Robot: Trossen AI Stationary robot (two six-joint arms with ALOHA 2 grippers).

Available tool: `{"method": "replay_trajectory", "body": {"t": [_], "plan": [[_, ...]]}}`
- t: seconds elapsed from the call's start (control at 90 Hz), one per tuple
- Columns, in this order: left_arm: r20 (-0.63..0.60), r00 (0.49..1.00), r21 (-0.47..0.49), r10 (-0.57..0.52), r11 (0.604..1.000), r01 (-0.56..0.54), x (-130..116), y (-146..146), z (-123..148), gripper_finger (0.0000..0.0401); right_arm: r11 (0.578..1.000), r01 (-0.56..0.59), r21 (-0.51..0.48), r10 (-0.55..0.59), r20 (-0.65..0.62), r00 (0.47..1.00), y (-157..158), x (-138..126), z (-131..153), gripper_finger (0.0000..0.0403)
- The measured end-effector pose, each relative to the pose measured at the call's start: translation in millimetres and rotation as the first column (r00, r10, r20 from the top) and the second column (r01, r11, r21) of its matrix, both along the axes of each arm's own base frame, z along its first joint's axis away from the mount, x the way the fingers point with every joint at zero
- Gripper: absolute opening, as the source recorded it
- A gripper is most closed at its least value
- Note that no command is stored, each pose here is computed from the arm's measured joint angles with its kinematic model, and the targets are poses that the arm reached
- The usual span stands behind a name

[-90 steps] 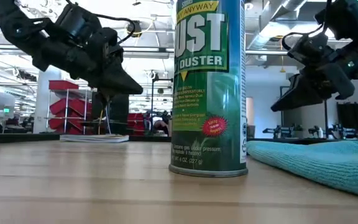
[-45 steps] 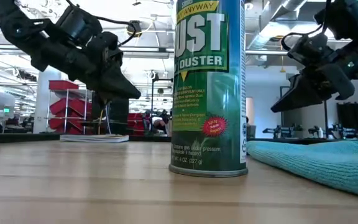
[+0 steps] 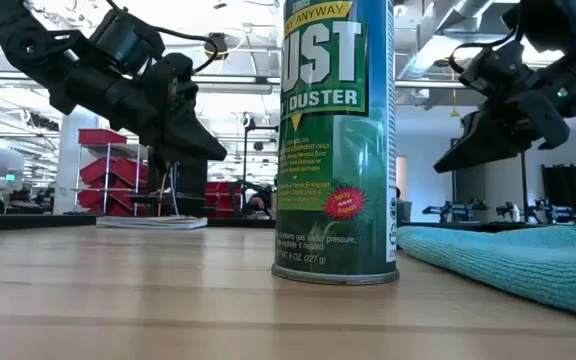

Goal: Apply microfiber cloth
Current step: Spray the back of the green tablet using the white spray bottle

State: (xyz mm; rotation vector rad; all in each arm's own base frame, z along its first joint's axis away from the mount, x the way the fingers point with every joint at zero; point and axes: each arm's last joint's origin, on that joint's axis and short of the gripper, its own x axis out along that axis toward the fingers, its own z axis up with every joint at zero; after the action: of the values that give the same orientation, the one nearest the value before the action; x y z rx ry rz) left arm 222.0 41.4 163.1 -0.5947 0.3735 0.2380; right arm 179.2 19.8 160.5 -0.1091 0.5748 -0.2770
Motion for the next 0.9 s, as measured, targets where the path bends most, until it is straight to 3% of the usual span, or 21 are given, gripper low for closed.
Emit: {"method": "replay_trajectory", "body": {"t": [0.322,0.6,0.9], "plan": [[-0.004,0.997,0.011,0.072,0.997,-0.072,0,2,0,0.0083,1.0,0.01,0.006,-0.009,-0.033,0.999,0,3,-7,0.0],[-0.071,0.991,-0.086,0.109,0.99,-0.115,1,1,-13,0.0087,0.999,0.05,0.015,-0.048,-0.109,0.993,-2,12,-27,0.0],[-0.012,1.0,-0.185,0.013,0.983,-0.015,34,-1,-47,0.0087,0.999,0.051,-0.007,-0.051,-0.158,0.986,-1,28,-32,0.0]]}}
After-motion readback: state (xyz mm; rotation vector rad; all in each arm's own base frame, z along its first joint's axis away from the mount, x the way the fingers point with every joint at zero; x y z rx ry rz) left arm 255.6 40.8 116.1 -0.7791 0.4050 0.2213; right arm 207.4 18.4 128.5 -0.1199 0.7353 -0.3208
